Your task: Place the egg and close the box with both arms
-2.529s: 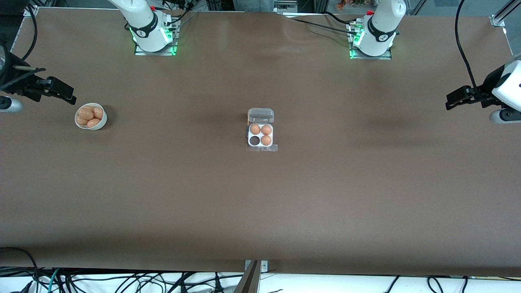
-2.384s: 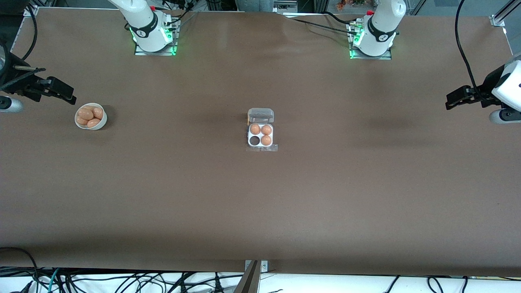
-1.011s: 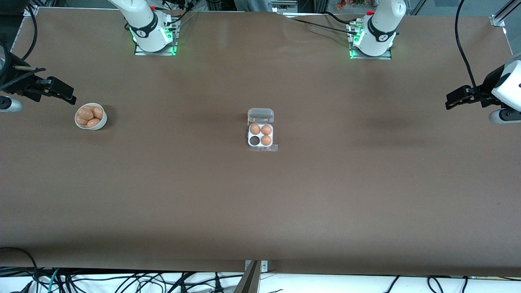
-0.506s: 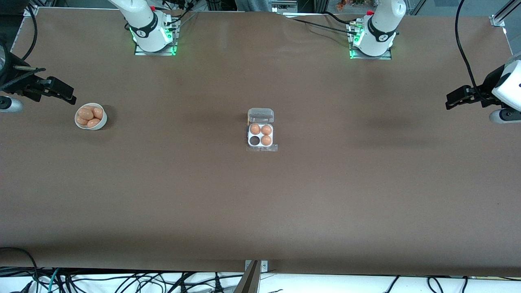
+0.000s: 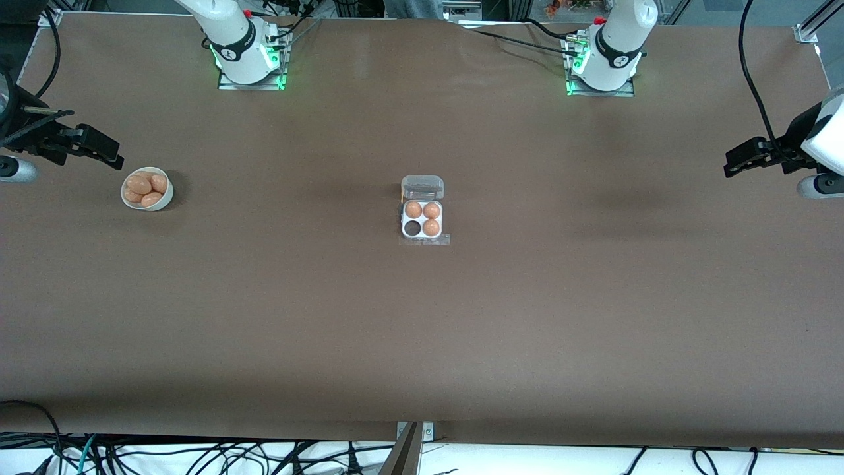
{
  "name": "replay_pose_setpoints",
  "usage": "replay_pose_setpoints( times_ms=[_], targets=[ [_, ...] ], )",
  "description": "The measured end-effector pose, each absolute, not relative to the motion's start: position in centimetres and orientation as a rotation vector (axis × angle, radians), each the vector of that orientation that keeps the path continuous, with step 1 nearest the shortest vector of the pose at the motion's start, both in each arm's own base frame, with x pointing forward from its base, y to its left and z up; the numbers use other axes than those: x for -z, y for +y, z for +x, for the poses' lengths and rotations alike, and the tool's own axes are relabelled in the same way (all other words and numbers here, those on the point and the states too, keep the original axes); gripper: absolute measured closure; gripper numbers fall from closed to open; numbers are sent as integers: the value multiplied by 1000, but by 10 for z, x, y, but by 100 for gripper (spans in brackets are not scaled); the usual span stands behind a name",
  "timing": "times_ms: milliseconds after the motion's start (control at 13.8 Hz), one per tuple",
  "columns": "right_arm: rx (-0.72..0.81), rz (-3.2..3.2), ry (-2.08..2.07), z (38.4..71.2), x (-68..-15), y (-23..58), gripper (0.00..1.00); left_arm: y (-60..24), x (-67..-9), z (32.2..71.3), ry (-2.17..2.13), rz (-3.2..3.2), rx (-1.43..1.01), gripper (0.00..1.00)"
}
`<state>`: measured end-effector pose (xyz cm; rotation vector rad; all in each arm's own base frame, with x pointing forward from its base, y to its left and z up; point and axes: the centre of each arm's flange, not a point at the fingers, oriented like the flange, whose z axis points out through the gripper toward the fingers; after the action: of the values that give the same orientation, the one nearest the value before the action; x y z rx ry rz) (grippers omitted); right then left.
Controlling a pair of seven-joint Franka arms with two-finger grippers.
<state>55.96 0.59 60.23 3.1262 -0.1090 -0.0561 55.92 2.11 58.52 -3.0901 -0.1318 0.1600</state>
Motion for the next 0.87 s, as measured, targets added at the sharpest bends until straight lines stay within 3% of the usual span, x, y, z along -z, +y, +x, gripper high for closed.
replay_pose_setpoints(
  times_ms=[433,867],
  targets=[
    [91,3122,-108,563,-591,6,0,21,-590,560,-131,-3091,-144,0],
    [369,3056,-205,584,-505,-39,0,13,-595,560,-109,-3093,-129,0]
  ],
)
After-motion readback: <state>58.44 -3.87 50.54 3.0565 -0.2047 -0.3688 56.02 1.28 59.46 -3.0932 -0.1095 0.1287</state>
